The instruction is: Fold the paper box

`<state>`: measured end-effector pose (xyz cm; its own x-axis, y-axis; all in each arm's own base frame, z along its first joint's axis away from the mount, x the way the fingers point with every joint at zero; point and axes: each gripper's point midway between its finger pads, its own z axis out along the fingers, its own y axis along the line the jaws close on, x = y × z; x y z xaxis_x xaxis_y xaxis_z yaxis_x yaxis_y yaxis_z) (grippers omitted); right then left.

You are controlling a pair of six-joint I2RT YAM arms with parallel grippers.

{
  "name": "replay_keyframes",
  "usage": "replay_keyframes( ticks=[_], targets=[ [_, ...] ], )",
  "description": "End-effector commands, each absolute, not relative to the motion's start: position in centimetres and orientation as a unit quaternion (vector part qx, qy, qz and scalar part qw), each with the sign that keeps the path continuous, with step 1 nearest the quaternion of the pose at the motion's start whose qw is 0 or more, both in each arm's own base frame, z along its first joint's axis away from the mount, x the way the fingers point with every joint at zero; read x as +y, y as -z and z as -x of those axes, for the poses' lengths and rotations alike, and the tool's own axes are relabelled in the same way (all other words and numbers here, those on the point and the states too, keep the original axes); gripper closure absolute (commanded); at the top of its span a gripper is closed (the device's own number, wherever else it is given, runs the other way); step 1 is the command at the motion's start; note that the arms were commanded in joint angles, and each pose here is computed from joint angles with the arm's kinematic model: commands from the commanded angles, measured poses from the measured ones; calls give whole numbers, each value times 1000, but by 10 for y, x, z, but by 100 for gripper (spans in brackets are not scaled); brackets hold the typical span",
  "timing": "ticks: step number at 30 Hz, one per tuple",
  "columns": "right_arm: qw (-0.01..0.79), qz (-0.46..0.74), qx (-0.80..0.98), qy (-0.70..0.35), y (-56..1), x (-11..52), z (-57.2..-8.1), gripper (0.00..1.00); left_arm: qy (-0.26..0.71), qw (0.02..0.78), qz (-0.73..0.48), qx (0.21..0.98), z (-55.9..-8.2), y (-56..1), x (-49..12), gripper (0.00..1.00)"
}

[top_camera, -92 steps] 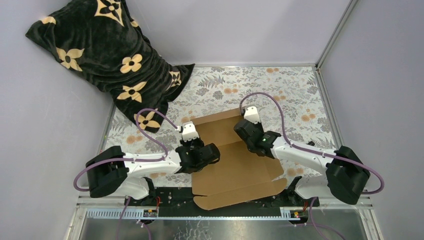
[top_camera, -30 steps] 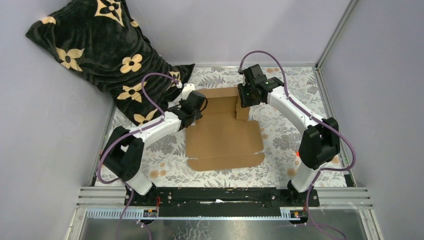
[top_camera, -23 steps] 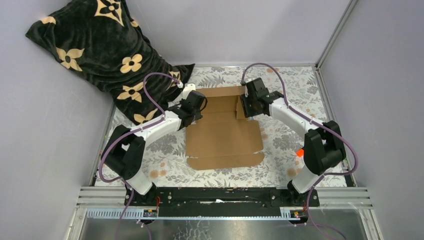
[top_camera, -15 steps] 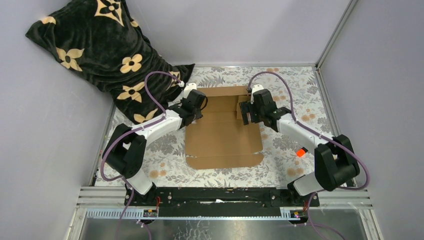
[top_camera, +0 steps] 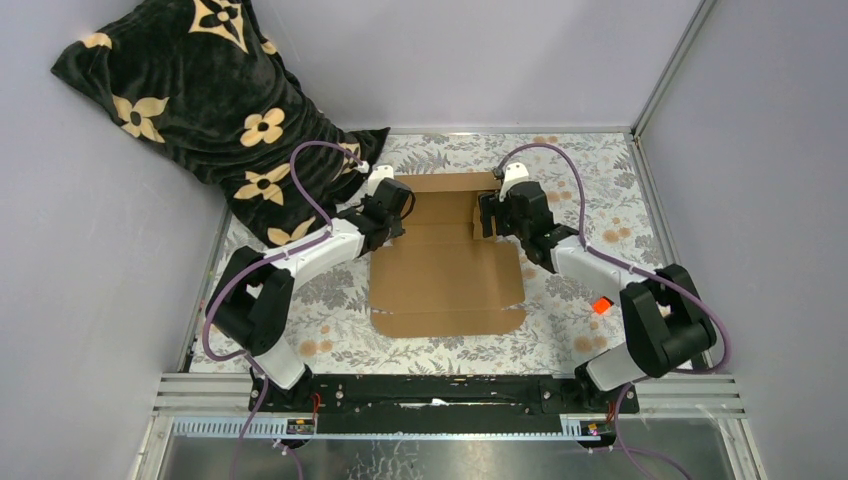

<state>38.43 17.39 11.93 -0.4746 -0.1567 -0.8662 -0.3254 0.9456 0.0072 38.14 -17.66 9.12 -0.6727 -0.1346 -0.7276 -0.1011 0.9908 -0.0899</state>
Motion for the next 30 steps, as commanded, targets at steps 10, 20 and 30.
replay_keyframes(
  ticks=[10,20,30],
  targets=[
    [550,98,825,-89,-117,179,-433,41,24,414,54,908,-401,-98,-177,67],
    [581,110,802,-85,-132,186,-458,75,27,413,51,909,-409,-93,-173,67],
    [560,79,825,-26,-114,171,-478,97,31,411,51,910,-414,-89,-172,67]
  ],
)
